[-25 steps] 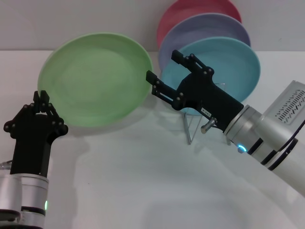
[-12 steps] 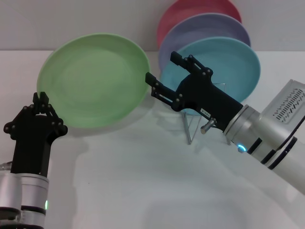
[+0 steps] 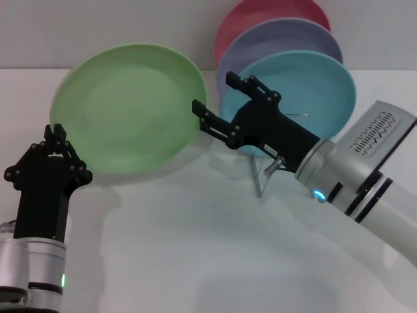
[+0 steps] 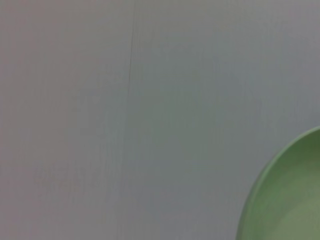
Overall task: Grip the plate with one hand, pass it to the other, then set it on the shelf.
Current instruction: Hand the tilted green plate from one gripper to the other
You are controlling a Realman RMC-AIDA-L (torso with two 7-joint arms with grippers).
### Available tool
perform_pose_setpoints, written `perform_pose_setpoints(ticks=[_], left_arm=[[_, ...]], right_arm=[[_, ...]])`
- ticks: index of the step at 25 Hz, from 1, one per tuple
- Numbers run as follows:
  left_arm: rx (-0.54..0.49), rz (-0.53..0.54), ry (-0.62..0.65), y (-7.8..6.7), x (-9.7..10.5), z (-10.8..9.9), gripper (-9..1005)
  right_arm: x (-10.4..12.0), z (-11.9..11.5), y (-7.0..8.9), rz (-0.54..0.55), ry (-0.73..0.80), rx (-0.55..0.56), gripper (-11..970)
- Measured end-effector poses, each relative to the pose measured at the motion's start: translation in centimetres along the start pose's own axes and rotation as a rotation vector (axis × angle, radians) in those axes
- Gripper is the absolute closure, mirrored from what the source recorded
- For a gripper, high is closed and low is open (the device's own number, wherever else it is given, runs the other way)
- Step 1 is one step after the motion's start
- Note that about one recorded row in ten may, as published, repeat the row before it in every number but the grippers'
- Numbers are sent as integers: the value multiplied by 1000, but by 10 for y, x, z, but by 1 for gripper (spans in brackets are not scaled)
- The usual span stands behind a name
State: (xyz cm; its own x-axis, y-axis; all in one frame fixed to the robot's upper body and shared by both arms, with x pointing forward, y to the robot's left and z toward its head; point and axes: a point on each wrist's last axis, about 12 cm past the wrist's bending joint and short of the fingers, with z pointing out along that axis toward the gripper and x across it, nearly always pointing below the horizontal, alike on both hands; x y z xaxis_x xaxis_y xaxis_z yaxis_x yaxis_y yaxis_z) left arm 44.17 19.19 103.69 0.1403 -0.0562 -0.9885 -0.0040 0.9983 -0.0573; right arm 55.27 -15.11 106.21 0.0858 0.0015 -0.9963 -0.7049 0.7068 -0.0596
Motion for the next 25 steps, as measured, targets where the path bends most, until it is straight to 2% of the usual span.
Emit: perform_pose_setpoints(ticks=[16,21,25], left_arm=[[7,-2,-16,-1,-2,0,962],[11,0,-13,-1,-1,-1,963],[9,0,-12,-2,-1,0,962]], right_arm=[[1,13,1,10,46,-3,156],[1,13,1,13,47,-4,199],[0,14,1,21,45,-8,337]])
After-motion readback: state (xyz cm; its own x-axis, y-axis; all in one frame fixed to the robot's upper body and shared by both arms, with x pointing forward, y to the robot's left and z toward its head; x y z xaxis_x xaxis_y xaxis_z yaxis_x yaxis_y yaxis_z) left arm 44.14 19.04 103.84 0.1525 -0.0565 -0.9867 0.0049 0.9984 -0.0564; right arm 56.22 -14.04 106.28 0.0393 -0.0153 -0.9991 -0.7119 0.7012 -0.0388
